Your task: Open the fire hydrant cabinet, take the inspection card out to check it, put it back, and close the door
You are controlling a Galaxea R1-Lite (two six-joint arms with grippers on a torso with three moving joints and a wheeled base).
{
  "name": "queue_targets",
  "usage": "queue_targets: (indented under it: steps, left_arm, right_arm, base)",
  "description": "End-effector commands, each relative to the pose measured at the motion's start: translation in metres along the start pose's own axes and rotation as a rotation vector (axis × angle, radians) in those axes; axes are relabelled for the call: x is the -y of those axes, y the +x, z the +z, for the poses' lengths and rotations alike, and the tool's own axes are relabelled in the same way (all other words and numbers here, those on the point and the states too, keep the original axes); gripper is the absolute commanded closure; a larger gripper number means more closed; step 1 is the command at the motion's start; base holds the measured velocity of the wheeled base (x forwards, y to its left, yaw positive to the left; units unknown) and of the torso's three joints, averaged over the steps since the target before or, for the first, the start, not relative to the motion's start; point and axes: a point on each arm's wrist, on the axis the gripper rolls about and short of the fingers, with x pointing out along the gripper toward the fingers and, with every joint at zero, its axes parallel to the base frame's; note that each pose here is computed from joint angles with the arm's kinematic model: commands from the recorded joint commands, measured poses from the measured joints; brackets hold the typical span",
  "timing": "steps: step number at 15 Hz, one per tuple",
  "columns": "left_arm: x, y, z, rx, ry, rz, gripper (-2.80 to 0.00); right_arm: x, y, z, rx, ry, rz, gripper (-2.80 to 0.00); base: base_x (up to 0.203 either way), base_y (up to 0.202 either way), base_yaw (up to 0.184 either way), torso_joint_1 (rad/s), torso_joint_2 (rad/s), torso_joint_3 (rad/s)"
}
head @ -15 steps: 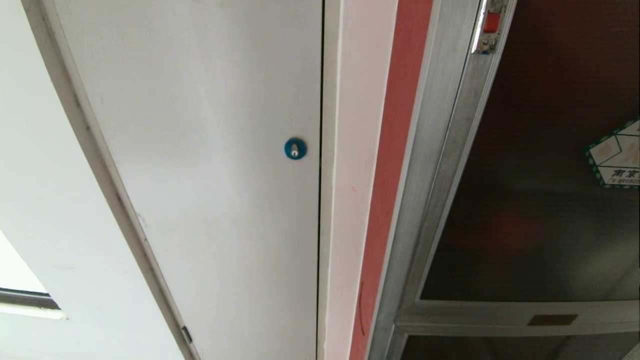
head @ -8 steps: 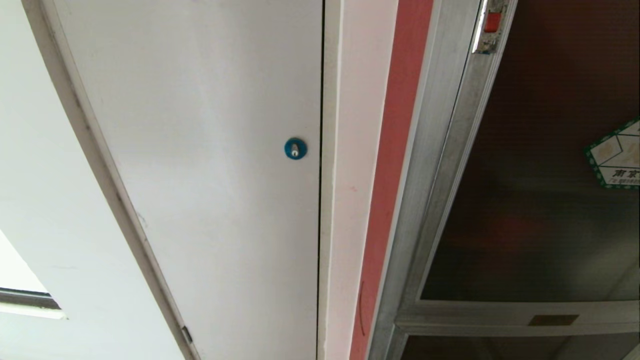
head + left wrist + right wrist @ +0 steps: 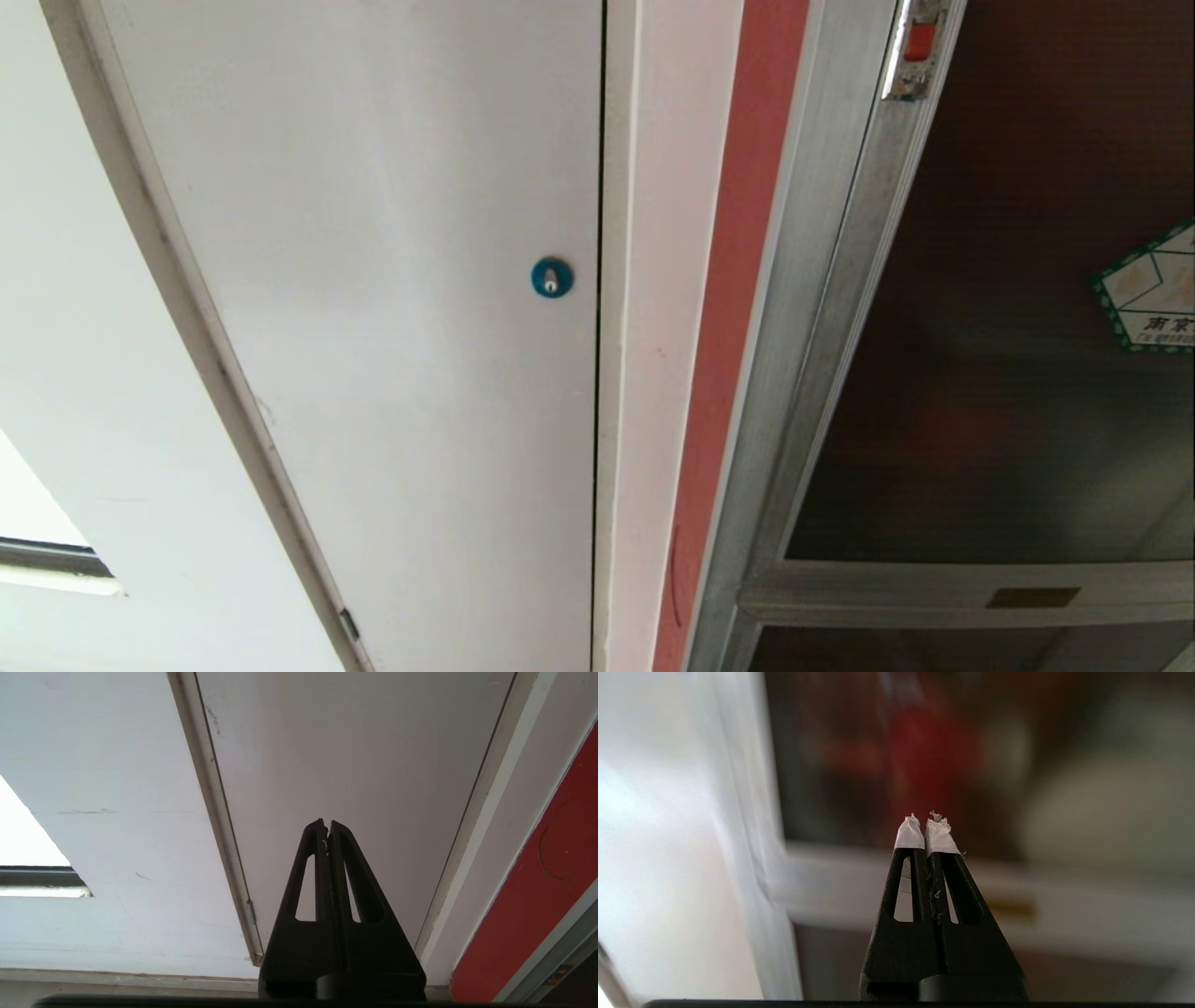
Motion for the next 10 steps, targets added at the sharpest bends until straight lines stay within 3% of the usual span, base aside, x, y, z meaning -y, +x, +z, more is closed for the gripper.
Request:
queue_targets:
  steps: [1,10]
  left_arm:
    - [0.0001,0.0005,-0.0017,-0.007,0.0,-0.001,0.0]
    - [0.0001,0.0006,-0.0021,-0.009,0.0,-0.001,0.0]
  right_arm:
    - [-0.0002,-0.0009,-0.0137,-0.129,0.015,-0.012,0.0]
    - [-0.0002,-0.001,-0.0142,-0.133,0.035,-0.013,0.0]
  base:
    - [0.0,0.0,0.0,0.0,0.0,0.0]
    - [0.0,0.0,0.0,0.0,0.0,0.0]
